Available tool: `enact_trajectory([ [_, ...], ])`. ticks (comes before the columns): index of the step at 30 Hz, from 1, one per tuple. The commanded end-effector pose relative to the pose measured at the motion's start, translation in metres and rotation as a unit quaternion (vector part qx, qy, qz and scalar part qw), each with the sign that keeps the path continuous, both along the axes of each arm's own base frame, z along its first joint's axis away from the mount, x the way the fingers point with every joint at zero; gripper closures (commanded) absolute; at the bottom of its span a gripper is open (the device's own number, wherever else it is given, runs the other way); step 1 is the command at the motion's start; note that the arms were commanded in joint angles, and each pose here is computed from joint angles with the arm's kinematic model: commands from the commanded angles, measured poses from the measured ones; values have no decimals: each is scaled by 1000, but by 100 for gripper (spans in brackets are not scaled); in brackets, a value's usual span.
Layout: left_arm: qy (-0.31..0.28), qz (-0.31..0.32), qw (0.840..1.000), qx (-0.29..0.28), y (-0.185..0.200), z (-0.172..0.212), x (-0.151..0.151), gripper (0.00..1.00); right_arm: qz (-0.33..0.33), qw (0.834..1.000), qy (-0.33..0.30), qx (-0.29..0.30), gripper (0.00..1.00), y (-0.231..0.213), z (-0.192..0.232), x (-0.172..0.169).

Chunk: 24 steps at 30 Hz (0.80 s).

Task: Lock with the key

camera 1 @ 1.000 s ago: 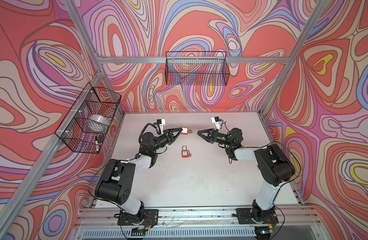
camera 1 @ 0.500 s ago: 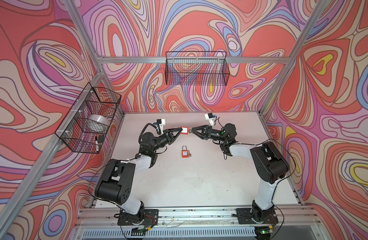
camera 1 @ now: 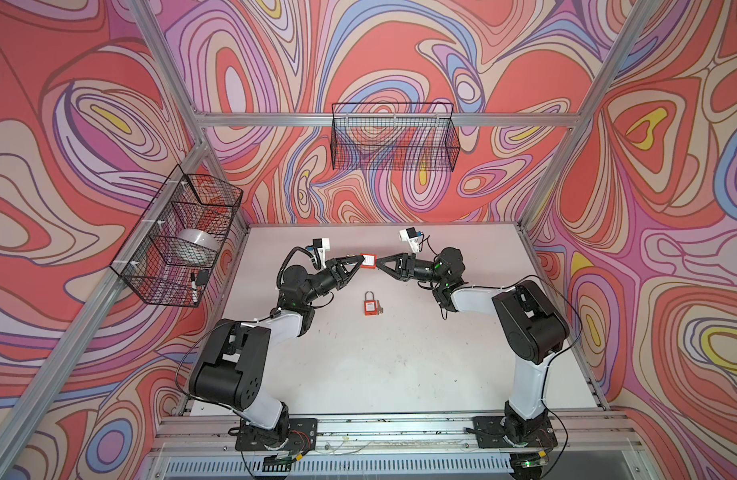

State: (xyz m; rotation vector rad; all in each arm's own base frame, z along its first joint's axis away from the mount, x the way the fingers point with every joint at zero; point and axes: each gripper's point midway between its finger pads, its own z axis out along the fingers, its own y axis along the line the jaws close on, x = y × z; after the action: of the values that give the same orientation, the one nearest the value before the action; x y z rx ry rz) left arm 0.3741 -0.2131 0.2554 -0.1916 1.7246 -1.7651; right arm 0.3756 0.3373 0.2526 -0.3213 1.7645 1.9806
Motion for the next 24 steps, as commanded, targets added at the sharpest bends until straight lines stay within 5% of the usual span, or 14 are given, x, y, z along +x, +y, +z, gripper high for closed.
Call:
enact_trajectory([
  [1,-52,-2,999,-17,2,27,-9,100,-1,1000,-7,7,86,0,1,2],
  [9,-53,2,998,-17,5,28,-10,100,-7,1000,-6,3,100,-5,-5,-3],
  [24,-41,15,998,-34,10,27,-4,100,-47,991,-82,-92,100,-16,-23,-8],
])
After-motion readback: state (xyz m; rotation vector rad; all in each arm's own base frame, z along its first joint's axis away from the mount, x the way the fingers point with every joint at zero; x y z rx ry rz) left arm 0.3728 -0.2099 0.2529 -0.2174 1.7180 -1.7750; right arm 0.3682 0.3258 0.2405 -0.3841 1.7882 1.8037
